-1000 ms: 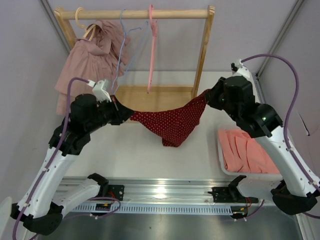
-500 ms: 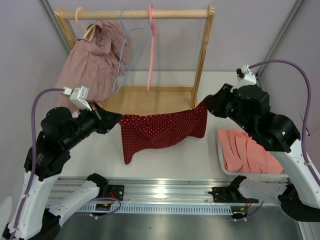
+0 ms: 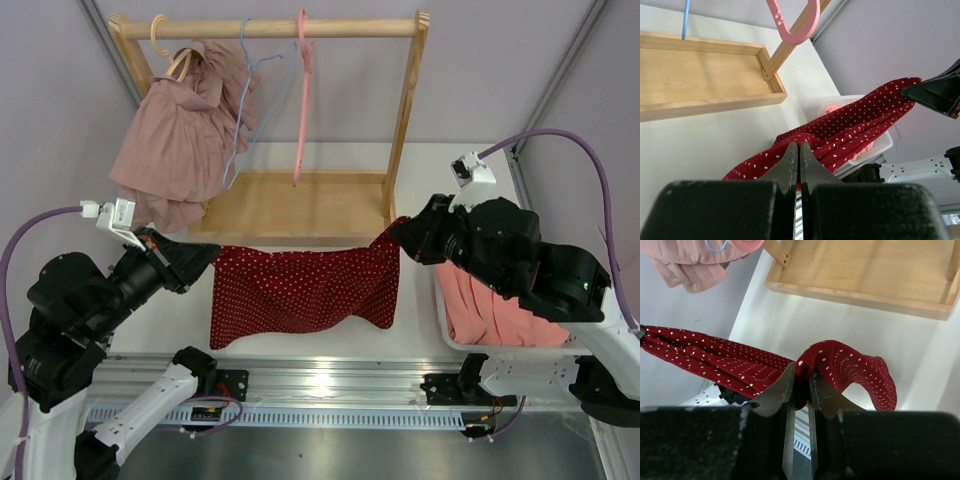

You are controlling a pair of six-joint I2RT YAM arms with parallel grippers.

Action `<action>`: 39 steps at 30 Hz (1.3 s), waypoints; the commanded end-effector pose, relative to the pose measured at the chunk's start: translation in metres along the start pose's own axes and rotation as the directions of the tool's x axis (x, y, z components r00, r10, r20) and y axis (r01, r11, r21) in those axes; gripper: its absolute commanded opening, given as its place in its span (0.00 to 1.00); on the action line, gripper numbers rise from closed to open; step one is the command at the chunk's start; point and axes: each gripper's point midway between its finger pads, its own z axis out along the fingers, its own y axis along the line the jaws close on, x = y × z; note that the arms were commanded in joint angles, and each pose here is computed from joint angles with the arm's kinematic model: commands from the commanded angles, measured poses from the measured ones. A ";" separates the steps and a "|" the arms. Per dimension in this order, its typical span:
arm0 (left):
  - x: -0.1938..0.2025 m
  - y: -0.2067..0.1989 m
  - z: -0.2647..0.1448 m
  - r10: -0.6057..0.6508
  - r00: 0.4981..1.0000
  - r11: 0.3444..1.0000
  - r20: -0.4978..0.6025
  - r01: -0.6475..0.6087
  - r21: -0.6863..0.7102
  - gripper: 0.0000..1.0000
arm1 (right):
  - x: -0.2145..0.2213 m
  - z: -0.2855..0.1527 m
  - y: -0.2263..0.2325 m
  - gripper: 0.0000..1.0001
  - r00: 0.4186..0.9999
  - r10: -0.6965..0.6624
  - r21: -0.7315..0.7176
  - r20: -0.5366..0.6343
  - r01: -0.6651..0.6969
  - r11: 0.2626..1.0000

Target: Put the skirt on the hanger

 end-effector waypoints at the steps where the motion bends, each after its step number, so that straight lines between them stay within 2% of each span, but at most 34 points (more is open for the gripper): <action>1: 0.013 0.023 0.017 -0.021 0.999 0.996 -0.026 0.019 -0.090 0.00 | -0.009 0.001 -0.006 0.00 0.999 0.019 0.057 0.038 -0.021 0.998; 3: 0.020 0.034 0.029 -0.023 0.999 0.992 -0.038 0.018 -0.125 0.00 | 0.001 0.026 -0.019 0.00 1.000 -0.003 0.140 0.002 0.003 0.990; 5: 0.029 0.050 0.052 -0.022 0.998 0.985 -0.064 0.010 -0.172 0.00 | 0.010 0.052 -0.018 0.00 0.998 -0.009 0.113 -0.057 0.015 0.993; 6: 0.031 0.055 0.065 -0.024 0.997 0.983 -0.080 0.009 -0.186 0.00 | 0.010 0.069 -0.040 0.00 0.998 0.008 0.165 -0.060 0.002 0.986; 7: 0.037 0.065 0.076 -0.025 0.995 0.977 -0.092 0.005 -0.214 0.00 | 0.015 0.079 -0.043 0.00 0.996 0.016 0.145 -0.092 -0.003 0.989; 9: 0.031 0.071 0.094 -0.016 0.997 0.975 -0.073 -0.001 -0.223 0.00 | 0.012 0.107 -0.070 0.00 0.996 0.018 0.203 -0.086 0.000 0.979; 11: 0.032 0.085 0.116 -0.036 0.995 0.969 -0.098 0.011 -0.245 0.00 | 0.010 0.124 -0.076 0.00 0.996 0.020 0.189 -0.090 -0.003 0.982; 12: 0.022 0.085 0.125 -0.024 0.997 0.973 -0.070 0.007 -0.233 0.00 | 0.013 0.137 -0.082 0.00 0.995 0.020 0.200 -0.102 0.001 0.980; 16: 0.015 0.112 0.154 -0.035 0.997 0.958 -0.069 0.014 -0.285 0.00 | 0.018 0.169 -0.111 0.00 0.992 0.038 0.235 -0.119 -0.009 0.972; 23: 0.024 0.155 0.187 -0.077 0.992 0.936 -0.098 0.038 -0.350 0.00 | 0.027 0.203 -0.129 0.00 0.992 0.062 0.241 -0.110 -0.034 0.970; 27: 0.028 0.168 0.191 -0.079 0.991 0.928 -0.109 0.033 -0.370 0.00 | 0.032 0.204 -0.135 0.00 0.991 0.077 0.260 -0.110 -0.046 0.964; 33: 0.035 0.147 0.177 -0.053 0.986 0.962 -0.161 0.007 -0.272 0.00 | 0.025 0.168 -0.122 0.00 0.994 0.073 0.222 -0.075 -0.055 0.974; 36: 0.042 0.121 0.154 -0.024 0.987 0.985 -0.162 -0.004 -0.170 0.00 | 0.019 0.137 -0.100 0.00 0.998 0.035 0.167 -0.054 -0.025 0.986; 39: 0.040 0.077 0.120 0.061 0.992 0.998 -0.114 -0.060 0.015 0.00 | 0.003 0.095 -0.070 0.00 1.000 -0.019 0.077 0.019 0.018 0.997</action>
